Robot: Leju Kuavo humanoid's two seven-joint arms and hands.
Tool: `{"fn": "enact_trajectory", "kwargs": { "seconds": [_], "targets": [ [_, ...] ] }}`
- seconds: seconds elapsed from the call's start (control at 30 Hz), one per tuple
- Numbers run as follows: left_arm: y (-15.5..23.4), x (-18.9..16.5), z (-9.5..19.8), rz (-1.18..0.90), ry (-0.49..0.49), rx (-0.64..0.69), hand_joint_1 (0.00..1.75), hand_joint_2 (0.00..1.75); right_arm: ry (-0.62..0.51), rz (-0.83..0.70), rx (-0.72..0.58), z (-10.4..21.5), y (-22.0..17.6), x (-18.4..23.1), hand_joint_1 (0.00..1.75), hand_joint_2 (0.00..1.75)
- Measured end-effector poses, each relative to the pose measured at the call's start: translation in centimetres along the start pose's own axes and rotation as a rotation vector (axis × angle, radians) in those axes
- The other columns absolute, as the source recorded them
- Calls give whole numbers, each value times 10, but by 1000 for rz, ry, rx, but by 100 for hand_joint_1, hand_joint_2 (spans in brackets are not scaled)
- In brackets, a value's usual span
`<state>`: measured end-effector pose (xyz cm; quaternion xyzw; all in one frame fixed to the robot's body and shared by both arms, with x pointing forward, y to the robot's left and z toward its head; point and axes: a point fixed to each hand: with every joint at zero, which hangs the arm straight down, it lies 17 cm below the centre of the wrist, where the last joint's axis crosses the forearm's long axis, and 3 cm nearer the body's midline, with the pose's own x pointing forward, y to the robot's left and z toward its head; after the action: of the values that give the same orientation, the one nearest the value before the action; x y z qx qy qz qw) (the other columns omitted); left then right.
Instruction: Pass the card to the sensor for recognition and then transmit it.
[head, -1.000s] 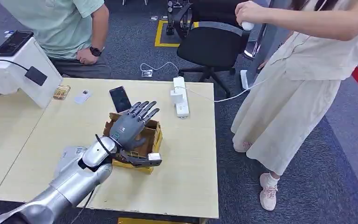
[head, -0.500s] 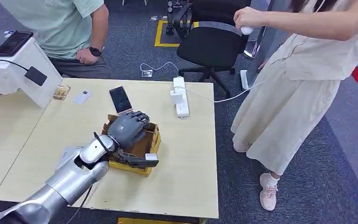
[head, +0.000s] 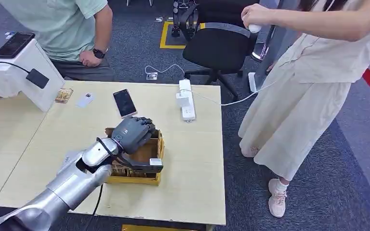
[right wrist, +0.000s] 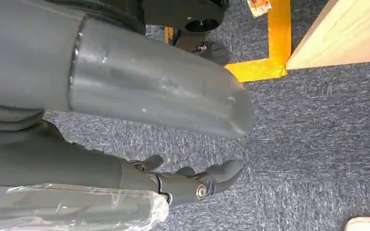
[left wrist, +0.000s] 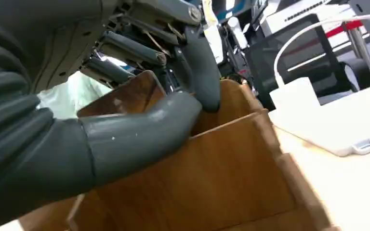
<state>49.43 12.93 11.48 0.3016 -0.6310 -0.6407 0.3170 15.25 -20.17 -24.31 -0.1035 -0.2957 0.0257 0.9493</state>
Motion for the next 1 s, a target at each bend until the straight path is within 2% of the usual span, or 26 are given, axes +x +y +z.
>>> {"fn": "enact_trajectory", "kwargs": {
  "seconds": [0.03,0.07,1.0],
  "targets": [
    [0,-1,0,0,3,0,47,175,1,0,0,0,0,0,0,0],
    [0,-2,0,1,4,-1,0,175,1,1,0,0,0,0,0,0],
    [25,-4,-7,-39,3,64,0,175,41,60,-30,-2,-11,-11,0,0]
  ]
}}
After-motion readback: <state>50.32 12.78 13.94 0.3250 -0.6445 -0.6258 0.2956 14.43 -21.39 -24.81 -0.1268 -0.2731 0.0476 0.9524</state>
